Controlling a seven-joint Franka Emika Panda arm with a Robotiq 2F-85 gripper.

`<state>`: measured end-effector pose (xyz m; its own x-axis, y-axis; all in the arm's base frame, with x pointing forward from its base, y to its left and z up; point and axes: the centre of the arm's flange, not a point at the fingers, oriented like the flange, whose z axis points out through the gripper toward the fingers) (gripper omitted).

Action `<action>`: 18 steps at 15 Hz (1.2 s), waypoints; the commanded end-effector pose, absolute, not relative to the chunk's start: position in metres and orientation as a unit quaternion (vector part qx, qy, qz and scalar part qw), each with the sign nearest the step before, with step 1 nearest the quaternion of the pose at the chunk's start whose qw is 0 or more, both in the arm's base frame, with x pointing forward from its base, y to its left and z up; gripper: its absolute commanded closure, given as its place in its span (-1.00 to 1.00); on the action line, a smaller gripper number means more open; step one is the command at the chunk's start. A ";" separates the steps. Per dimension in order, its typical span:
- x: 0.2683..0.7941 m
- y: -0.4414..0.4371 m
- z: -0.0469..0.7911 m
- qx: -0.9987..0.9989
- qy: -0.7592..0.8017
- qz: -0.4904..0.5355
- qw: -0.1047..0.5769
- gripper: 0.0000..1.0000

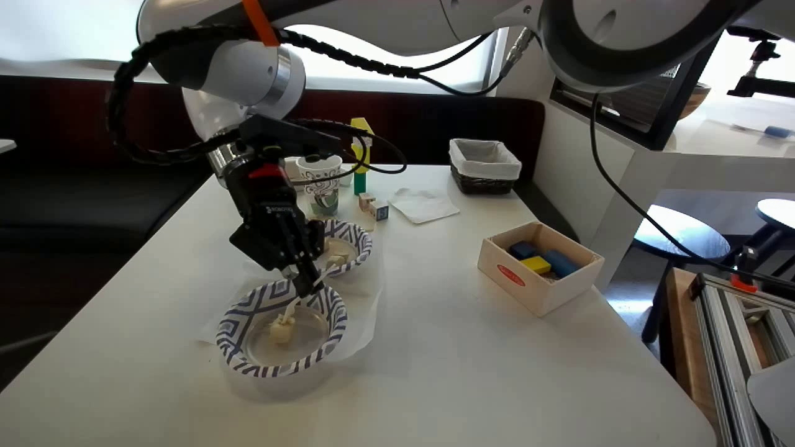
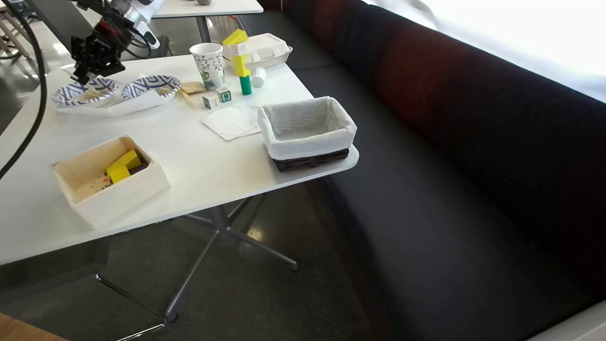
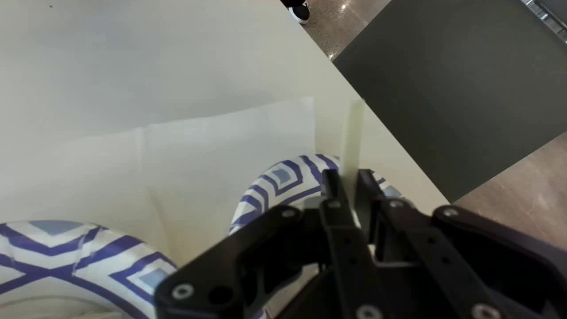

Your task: Use the fork to place one white object from the right bowl to the bowl on the left.

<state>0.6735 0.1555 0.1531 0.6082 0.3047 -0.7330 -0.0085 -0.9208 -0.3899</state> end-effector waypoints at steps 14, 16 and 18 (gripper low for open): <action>0.689 0.122 0.247 -0.905 -0.043 0.381 0.184 -1.00; 0.692 0.098 0.277 -0.915 -0.030 0.363 0.176 -1.00; 0.690 0.081 0.300 -0.923 -0.028 0.344 0.170 -1.00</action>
